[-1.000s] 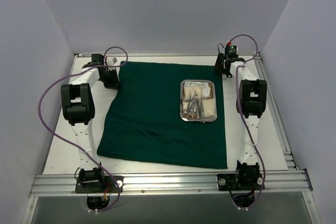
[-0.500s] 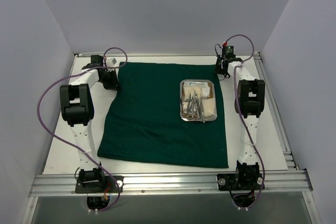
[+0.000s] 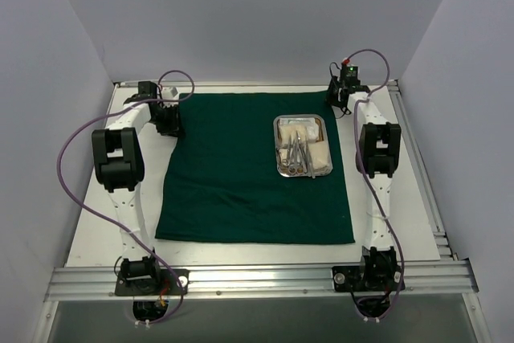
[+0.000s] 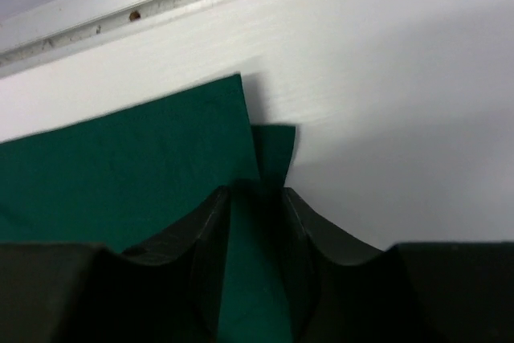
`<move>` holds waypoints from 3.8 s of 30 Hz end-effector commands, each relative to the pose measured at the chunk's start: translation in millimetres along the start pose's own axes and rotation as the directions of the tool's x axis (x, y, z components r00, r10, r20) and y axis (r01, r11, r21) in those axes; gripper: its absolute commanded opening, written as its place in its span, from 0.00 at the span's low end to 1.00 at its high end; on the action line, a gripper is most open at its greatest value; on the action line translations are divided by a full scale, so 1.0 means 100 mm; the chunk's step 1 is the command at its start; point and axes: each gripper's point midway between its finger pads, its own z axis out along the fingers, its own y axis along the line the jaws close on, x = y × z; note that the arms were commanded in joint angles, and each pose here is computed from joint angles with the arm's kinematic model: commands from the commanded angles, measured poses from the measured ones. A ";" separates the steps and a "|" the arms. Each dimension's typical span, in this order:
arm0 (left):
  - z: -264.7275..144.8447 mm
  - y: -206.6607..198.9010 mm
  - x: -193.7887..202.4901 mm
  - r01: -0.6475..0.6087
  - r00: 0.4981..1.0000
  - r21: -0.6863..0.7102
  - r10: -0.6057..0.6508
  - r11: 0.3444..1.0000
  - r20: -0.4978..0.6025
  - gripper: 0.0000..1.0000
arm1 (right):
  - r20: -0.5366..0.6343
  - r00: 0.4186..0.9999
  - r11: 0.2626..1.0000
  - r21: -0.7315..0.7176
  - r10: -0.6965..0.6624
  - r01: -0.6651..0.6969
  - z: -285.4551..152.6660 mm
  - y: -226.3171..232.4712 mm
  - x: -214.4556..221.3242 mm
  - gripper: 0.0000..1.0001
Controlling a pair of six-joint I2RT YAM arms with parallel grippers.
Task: Open and lay out the surgical kit
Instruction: Smooth out the surgical kit at the center of the board.
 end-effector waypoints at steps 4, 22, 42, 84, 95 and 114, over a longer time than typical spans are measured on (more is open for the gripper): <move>-0.64 -0.04 -0.21 -0.071 0.996 -0.025 0.072 0.997 0.056 0.55 | 0.060 0.998 0.999 0.047 -0.025 0.022 -0.71 -0.20 -0.32 0.40; -1.42 0.04 0.21 -0.181 0.982 -0.003 0.180 0.984 0.059 0.65 | 0.286 0.673 0.515 -0.467 -0.682 0.719 -3.14 2.69 2.29 0.42; -0.25 -0.07 -0.08 -0.170 0.985 -0.015 0.170 0.985 -0.017 0.62 | 0.322 0.368 0.128 -0.576 -0.872 0.807 -3.26 3.53 4.79 0.40; -1.46 -0.50 0.47 -0.279 0.960 0.069 0.278 0.958 0.030 0.42 | 0.087 0.882 0.675 -0.611 -0.463 0.414 -2.66 3.16 3.11 0.05; -1.31 -0.10 2.17 -0.454 0.814 0.006 0.418 0.891 -0.402 0.35 | -0.048 0.921 0.853 -0.398 -0.387 0.338 -1.87 2.68 3.19 0.00; -1.62 -0.22 2.57 -0.568 0.648 0.129 0.538 0.813 -0.540 0.44 | 0.031 0.914 0.838 -0.389 -0.404 0.384 -1.94 2.78 2.44 0.00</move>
